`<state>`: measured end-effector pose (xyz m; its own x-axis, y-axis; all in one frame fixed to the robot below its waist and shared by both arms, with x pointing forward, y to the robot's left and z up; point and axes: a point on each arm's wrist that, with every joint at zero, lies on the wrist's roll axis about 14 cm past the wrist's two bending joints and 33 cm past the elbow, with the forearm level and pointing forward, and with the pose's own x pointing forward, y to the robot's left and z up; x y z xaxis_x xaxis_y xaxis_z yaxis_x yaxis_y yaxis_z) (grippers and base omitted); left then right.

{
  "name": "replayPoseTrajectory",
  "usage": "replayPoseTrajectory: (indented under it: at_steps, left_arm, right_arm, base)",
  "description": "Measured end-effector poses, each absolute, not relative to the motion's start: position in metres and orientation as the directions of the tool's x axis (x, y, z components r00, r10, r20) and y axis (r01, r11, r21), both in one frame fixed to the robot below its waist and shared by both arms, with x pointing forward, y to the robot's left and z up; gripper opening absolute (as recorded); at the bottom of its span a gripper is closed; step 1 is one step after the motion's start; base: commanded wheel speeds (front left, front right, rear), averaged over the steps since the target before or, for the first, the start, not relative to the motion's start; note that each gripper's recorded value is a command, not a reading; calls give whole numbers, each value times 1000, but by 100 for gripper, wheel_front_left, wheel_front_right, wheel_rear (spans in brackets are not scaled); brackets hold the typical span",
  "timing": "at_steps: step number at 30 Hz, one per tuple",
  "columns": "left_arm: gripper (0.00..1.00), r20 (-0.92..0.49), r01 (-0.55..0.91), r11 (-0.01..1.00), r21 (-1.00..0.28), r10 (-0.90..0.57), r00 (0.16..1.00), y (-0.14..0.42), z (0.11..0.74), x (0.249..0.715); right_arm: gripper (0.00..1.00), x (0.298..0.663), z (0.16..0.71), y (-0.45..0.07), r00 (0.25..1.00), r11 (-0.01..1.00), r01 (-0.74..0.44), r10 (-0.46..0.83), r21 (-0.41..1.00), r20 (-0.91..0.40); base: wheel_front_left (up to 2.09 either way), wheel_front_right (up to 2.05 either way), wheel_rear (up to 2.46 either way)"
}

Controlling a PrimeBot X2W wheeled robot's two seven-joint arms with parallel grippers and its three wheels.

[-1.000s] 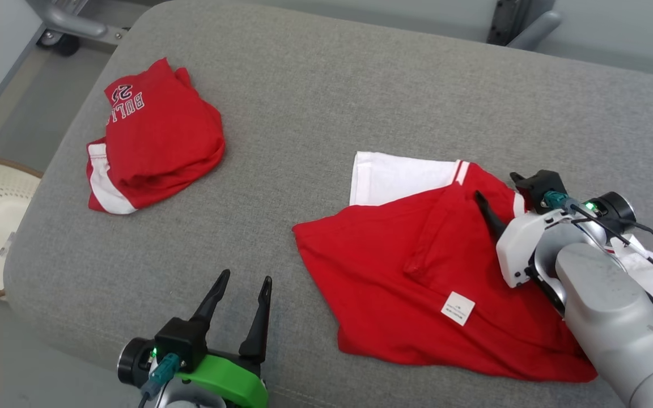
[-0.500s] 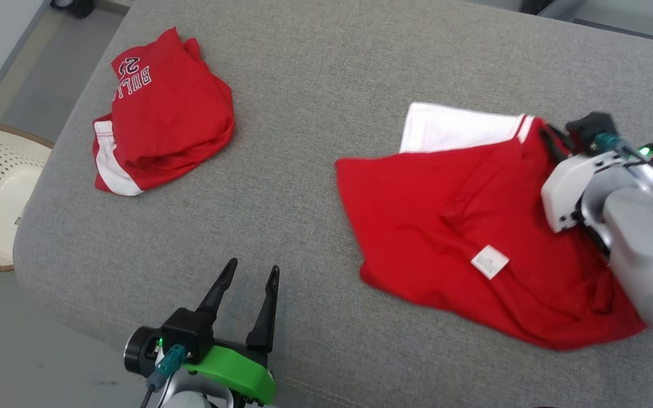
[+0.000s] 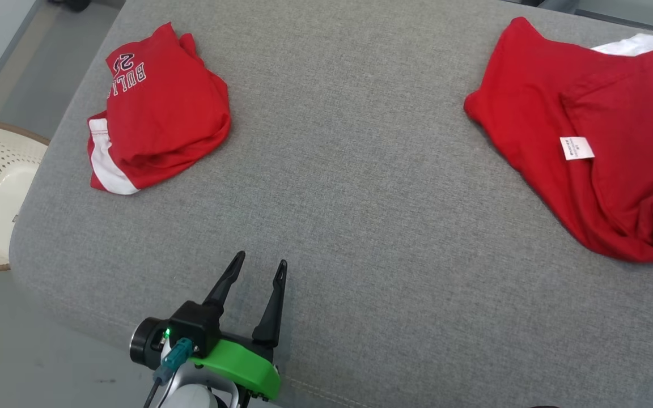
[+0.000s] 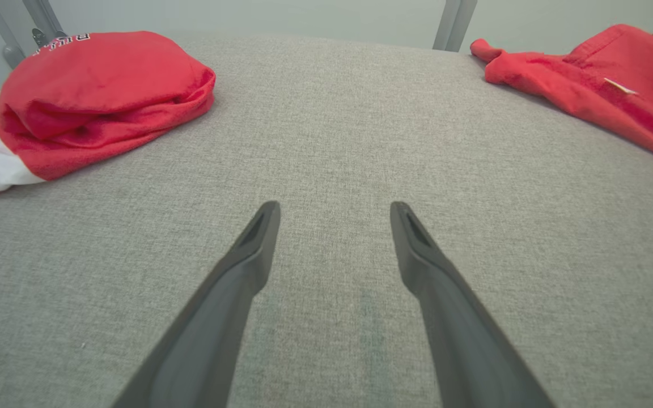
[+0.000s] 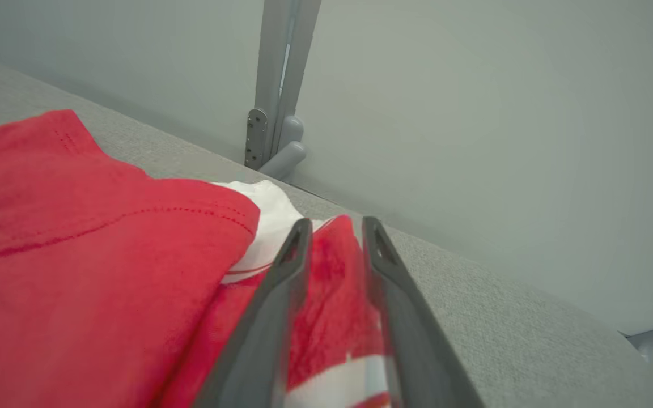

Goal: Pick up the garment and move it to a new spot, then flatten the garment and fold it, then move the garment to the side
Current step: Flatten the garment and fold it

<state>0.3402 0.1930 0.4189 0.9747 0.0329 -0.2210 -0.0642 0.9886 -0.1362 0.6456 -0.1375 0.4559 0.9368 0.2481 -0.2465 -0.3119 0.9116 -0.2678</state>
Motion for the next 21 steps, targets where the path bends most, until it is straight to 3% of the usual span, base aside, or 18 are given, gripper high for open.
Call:
replayPoseTrajectory:
  at_steps: [7,16,21]
  left_arm:
    - [100,-208,-29,991,-132,1,978,186,421,348]
    - [100,-176,32,990,-135,-56,983,170,428,353]
    - [100,-168,86,986,-144,-110,980,154,428,353]
  right_arm:
    - [100,625,466,-123,951,933,-297,269,-203,-155]
    - [100,549,467,-107,951,945,-308,302,-107,-72]
    - [100,509,466,-125,966,967,-253,250,-43,-60]
  base:
    - [0,0,0]
    - [0,0,0]
    - [0,0,0]
